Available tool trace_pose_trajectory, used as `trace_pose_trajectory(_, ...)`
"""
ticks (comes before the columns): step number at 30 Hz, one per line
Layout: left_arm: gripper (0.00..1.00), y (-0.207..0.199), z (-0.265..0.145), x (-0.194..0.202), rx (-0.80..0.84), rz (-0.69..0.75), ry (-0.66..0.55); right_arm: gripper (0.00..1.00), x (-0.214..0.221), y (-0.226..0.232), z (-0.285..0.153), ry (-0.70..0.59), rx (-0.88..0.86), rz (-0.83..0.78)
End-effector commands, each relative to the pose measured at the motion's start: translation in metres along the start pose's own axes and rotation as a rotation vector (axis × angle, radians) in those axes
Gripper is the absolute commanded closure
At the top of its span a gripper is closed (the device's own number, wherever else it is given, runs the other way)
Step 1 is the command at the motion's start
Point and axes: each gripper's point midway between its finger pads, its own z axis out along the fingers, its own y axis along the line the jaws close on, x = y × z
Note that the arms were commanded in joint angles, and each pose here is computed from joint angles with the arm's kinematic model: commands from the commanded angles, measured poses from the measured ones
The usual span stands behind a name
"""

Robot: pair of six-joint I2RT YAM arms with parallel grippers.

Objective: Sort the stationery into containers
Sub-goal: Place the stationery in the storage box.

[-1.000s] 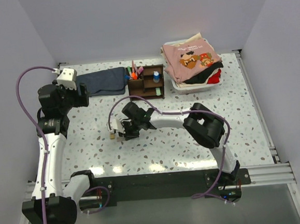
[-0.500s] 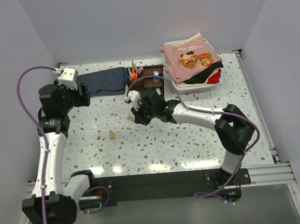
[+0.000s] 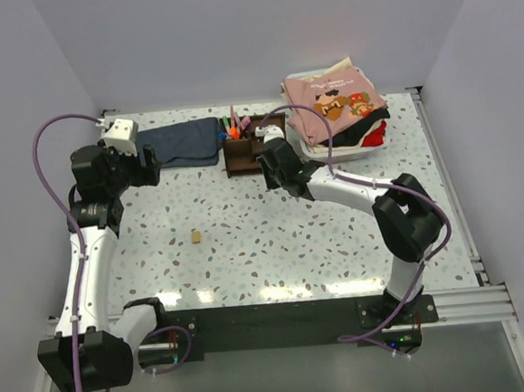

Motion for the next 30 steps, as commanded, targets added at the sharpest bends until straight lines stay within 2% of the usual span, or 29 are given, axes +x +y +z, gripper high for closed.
trace_pose_trajectory(1, 0.24, 0.0, 0.001, -0.021, 0.005, 0.012, -0.06, 1.0, -0.031, -0.024, 0.003, -0.084, 0.123, 0.112)
trace_pose_trajectory(8, 0.24, 0.001, 0.004, -0.019, 0.006, 0.006, -0.053, 1.0, -0.029, -0.033, 0.02, -0.077, 0.157, 0.145)
trace_pose_trajectory(22, 0.24, 0.004, 0.006, -0.011, -0.004, 0.006, -0.033, 1.0, -0.055, -0.025, 0.035, -0.106, 0.155, 0.182)
trace_pose_trajectory(30, 0.24, 0.005, 0.007, -0.009, -0.007, 0.001, -0.029, 1.0, -0.047, -0.023, 0.039, -0.08, 0.156, 0.21)
